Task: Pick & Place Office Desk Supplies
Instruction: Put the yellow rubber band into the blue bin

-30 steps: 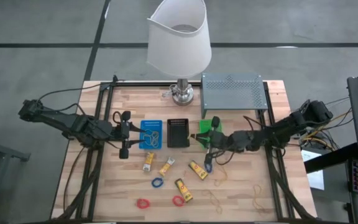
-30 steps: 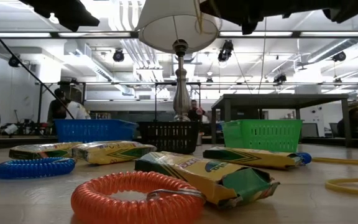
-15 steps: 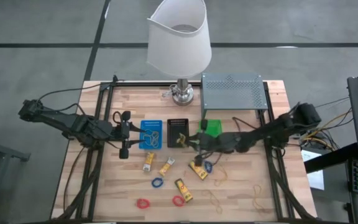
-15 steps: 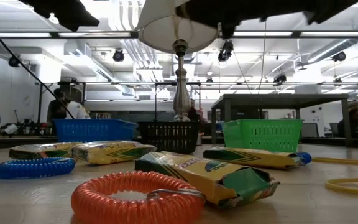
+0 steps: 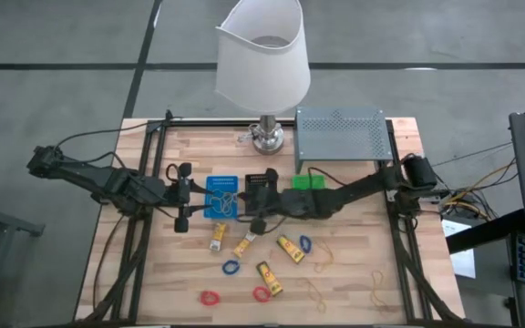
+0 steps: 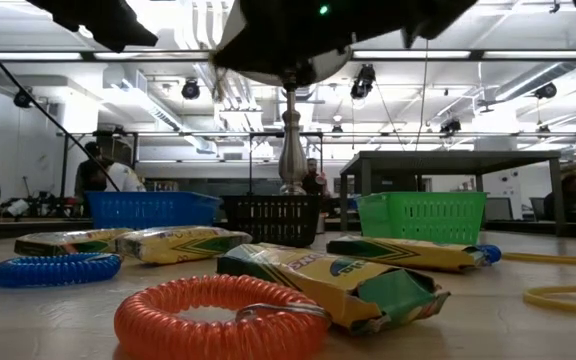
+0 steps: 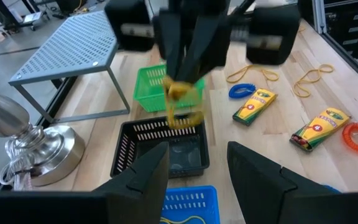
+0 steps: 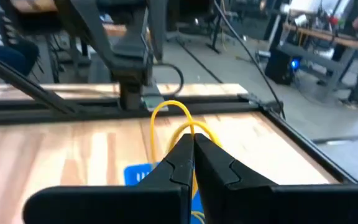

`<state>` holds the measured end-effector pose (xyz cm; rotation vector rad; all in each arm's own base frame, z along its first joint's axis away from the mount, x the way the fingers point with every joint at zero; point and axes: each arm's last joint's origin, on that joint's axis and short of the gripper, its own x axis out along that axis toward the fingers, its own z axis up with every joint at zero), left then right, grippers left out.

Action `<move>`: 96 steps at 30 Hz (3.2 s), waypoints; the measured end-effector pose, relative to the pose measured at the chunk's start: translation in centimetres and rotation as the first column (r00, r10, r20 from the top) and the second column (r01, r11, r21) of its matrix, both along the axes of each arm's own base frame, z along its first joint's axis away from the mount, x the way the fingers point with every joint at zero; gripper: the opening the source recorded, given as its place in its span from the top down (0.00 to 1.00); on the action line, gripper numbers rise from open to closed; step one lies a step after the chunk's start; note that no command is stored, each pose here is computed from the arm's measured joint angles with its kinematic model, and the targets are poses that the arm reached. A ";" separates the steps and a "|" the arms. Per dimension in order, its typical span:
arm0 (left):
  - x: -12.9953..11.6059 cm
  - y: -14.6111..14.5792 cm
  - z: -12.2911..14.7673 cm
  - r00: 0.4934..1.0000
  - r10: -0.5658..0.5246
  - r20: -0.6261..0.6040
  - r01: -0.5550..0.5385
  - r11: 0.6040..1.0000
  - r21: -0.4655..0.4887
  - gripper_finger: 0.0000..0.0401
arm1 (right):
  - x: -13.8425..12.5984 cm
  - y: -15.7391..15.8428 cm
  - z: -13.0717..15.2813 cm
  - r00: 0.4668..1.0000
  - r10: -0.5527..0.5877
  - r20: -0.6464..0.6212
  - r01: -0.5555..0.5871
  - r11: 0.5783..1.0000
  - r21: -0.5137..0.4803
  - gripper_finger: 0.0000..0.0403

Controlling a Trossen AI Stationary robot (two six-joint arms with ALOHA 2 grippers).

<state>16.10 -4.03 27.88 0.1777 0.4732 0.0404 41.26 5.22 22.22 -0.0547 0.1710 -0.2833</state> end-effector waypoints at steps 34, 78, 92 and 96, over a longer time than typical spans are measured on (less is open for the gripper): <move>-0.1 0.0 -0.2 1.000 0.000 -0.022 0.000 1.000 0.007 0.58 | 6.4 -2.8 -5.8 0.961 -0.007 -0.275 0.071 0.972 0.224 0.98; -0.1 0.0 -0.2 1.000 0.000 -0.023 0.000 1.000 0.007 0.58 | 6.0 -3.2 -6.5 0.943 0.039 -0.331 0.060 0.957 0.284 0.85; -0.1 0.0 -0.2 1.000 0.000 -0.022 0.000 1.000 0.007 0.58 | 5.8 -3.2 -5.8 0.944 0.041 -0.326 0.054 0.959 0.278 0.75; -0.1 0.0 -0.2 1.000 0.000 -0.022 0.000 1.000 0.007 0.58 | 4.5 -3.1 -3.0 0.930 0.046 -0.365 0.060 0.960 0.273 0.75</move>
